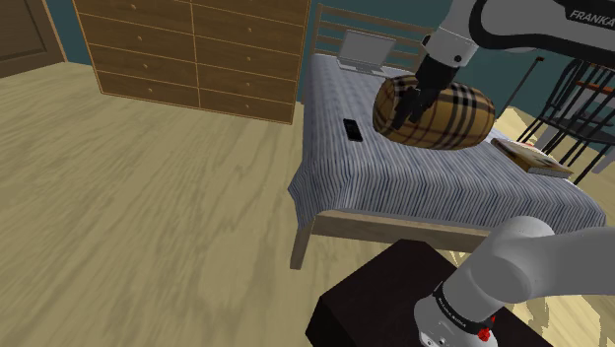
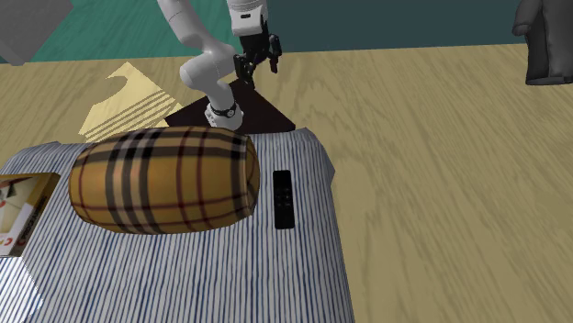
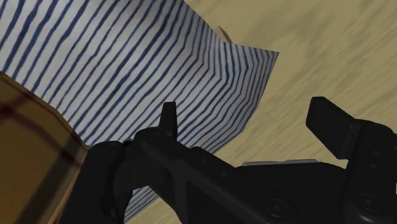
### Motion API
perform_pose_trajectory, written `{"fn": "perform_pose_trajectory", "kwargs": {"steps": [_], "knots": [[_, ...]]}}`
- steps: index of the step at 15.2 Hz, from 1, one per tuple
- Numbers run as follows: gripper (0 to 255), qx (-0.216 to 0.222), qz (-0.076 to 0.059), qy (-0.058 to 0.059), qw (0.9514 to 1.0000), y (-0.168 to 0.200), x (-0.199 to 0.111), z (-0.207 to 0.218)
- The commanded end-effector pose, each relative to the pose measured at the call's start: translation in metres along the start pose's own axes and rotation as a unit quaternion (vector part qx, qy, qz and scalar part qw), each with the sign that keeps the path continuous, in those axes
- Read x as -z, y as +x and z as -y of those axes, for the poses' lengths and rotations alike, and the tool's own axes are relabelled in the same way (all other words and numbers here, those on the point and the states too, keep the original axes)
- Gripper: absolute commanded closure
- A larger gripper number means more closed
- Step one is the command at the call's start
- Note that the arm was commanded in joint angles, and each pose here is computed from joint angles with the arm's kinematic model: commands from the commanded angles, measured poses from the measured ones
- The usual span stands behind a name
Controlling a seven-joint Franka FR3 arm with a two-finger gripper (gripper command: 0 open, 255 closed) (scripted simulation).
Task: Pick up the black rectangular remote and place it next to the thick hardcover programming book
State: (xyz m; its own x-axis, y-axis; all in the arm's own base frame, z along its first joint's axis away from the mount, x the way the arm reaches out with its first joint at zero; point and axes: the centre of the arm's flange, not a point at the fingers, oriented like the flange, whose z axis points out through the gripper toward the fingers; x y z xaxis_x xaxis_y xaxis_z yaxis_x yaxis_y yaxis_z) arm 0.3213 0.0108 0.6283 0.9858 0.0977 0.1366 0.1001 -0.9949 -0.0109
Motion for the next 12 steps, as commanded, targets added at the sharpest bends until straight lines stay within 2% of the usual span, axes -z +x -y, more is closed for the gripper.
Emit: {"fn": "perform_pose_trajectory", "kwargs": {"steps": [1,6,12], "knots": [[0,0.0,0.0,0.0,1.0,0.0,0.0,0.0],[0,-0.056,0.013,-0.004,0.9983,0.058,-0.03,-0.023],[0,-0.123,0.028,-0.009,0.992,0.123,-0.067,-0.059]]}}
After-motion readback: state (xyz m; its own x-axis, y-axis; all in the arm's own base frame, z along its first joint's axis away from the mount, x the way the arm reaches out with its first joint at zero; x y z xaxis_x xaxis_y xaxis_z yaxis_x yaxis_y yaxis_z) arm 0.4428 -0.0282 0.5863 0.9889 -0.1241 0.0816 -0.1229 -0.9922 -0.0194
